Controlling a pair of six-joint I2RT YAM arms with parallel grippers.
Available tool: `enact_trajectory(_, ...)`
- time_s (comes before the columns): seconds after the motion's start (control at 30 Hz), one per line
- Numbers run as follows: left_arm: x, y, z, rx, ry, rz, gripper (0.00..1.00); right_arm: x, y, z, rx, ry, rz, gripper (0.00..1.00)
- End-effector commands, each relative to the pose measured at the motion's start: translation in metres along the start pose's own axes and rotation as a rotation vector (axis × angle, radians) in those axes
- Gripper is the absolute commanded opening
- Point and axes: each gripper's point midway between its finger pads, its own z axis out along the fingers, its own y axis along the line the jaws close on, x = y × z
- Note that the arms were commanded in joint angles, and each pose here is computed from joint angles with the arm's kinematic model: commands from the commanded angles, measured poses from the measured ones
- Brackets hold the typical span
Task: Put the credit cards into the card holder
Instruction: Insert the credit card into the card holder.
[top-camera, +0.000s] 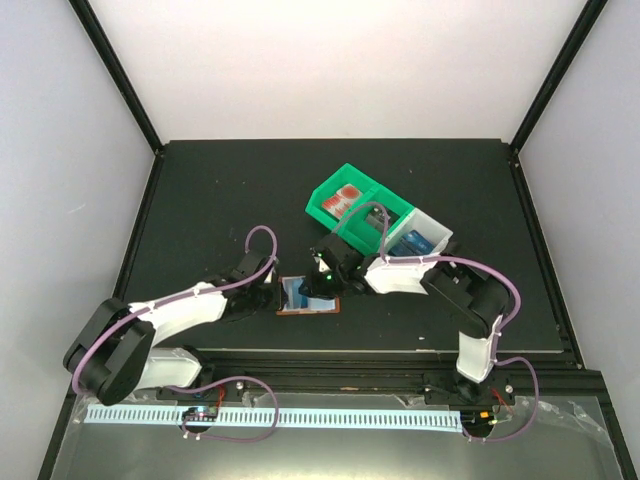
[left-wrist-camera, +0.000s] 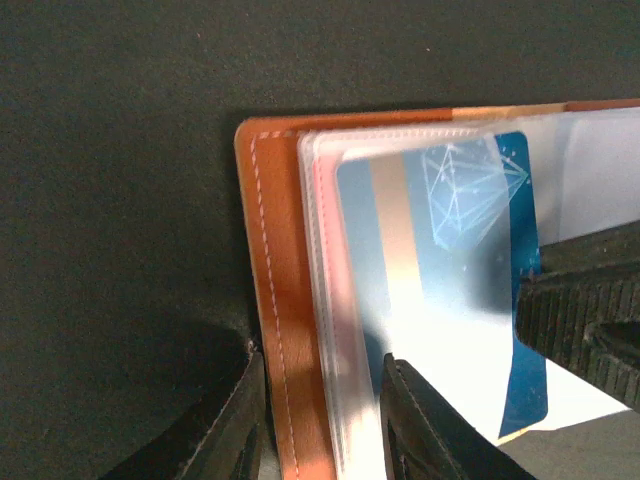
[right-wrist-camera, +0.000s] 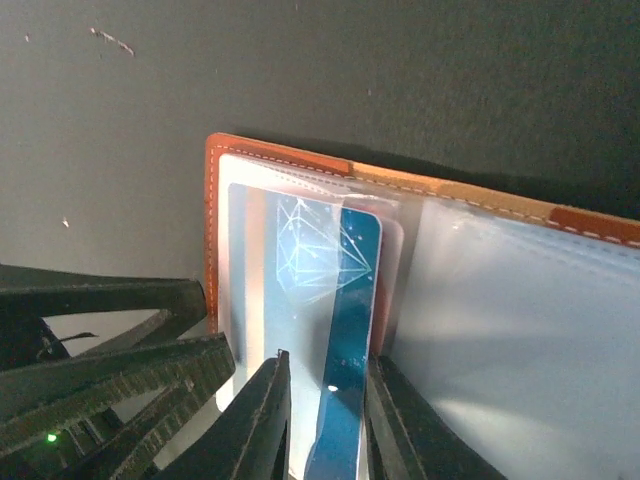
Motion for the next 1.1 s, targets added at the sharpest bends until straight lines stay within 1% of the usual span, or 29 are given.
enact_trajectory(0.0, -0.001, -0.008, -0.004, 0.045, -0.007, -0.016, 0.34, 0.009, 0.000, -0.008, 0.064, -0.014, -0.024, 0.23)
enact_trajectory(0.17, 0.002, -0.012, -0.002, 0.070, 0.007, -0.023, 0.34, 0.021, 0.006, 0.002, 0.064, 0.018, 0.000, 0.21)
enact_trajectory(0.33, 0.006, -0.015, 0.001, 0.094, 0.029, -0.028, 0.34, 0.026, 0.020, 0.008, -0.026, 0.044, 0.020, 0.21)
enact_trajectory(0.47, 0.008, -0.017, 0.001, 0.111, 0.034, -0.036, 0.34, 0.024, 0.033, 0.003, -0.088, 0.029, 0.024, 0.21)
enact_trajectory(0.53, 0.007, -0.018, 0.000, 0.113, 0.032, -0.037, 0.34, 0.021, 0.032, 0.000, -0.075, 0.013, 0.025, 0.21)
enact_trajectory(0.6, 0.005, -0.016, -0.003, 0.102, 0.019, -0.038, 0.34, 0.016, 0.025, -0.005, -0.025, -0.020, 0.017, 0.22)
enact_trajectory(0.73, -0.001, -0.013, -0.011, 0.073, -0.010, -0.024, 0.36, 0.003, 0.019, -0.028, 0.058, -0.101, -0.072, 0.27)
enact_trajectory(1.0, -0.019, -0.021, -0.035, 0.084, -0.092, 0.010, 0.48, -0.041, 0.024, -0.112, 0.206, -0.270, -0.312, 0.39)
enact_trajectory(1.07, -0.021, -0.023, -0.040, 0.097, -0.110, 0.015, 0.52, -0.054, 0.018, -0.135, 0.271, -0.316, -0.359, 0.42)
